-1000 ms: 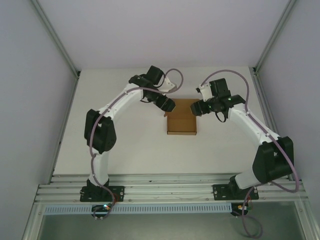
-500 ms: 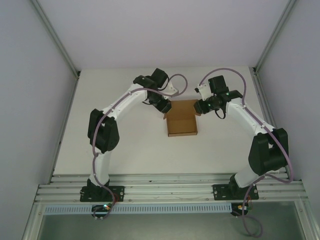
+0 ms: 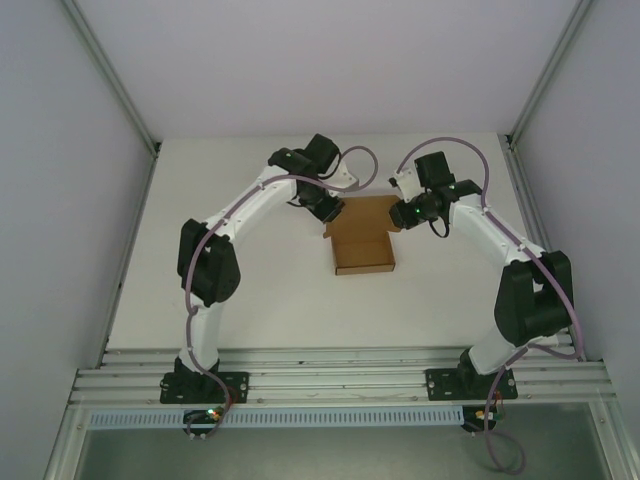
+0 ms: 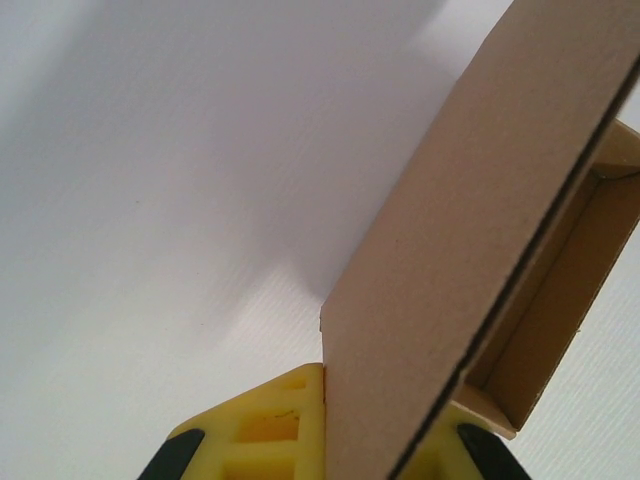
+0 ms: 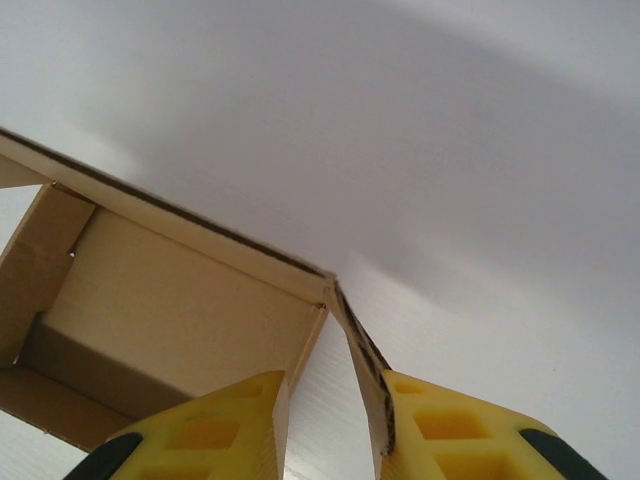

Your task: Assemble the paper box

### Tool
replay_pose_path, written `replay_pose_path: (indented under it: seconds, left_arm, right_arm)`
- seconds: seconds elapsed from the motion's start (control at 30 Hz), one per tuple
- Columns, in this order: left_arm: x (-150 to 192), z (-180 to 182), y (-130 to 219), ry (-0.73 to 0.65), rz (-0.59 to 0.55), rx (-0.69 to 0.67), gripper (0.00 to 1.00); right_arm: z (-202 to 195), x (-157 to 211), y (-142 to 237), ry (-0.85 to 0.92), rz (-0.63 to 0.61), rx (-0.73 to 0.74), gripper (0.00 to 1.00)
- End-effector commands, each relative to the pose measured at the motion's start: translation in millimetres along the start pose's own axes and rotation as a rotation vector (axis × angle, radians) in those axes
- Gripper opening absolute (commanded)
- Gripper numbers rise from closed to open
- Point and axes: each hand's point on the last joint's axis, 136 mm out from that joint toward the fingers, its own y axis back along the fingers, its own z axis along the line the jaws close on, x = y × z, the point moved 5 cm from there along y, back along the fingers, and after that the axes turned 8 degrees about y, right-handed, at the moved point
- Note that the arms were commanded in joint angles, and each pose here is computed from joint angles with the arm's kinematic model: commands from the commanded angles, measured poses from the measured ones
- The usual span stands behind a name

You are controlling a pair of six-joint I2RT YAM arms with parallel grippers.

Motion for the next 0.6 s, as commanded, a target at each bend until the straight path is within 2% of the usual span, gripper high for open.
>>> replay_pose_path:
  seconds: [0.0, 0.07, 0.17, 0.27, 0.33, 0.57]
  left_arm:
    - [-1, -2, 3, -0.046, 0.001, -0.011, 0.00]
    - [0, -1, 4, -0.056, 0.000, -0.020, 0.00]
    - [1, 0, 3, -0.065, 0.002, -0.031, 0.00]
    - [1, 0, 3, -0.076, 0.000, -0.026, 0.00]
    - [1, -1, 1, -0.081, 0.001, -0.023, 0.00]
    - [1, -1, 2, -0.098, -0.002, -0.020, 0.00]
  right_arm:
    - [-5, 4, -9, 0.011, 0.032, 0.013, 0.28]
    - [-10, 4, -6, 0.010, 0.040, 0.060, 0.29]
    - [-10, 2, 2, 0.009, 0.002, 0.052, 0.33]
    - [-9, -1, 9, 0.005, -0.052, 0.038, 0.38]
    - [-11, -1, 11, -0.002, -0.076, 0.030, 0.46]
    - [-14, -5, 14, 0.006, -0.108, -0.003, 0.47]
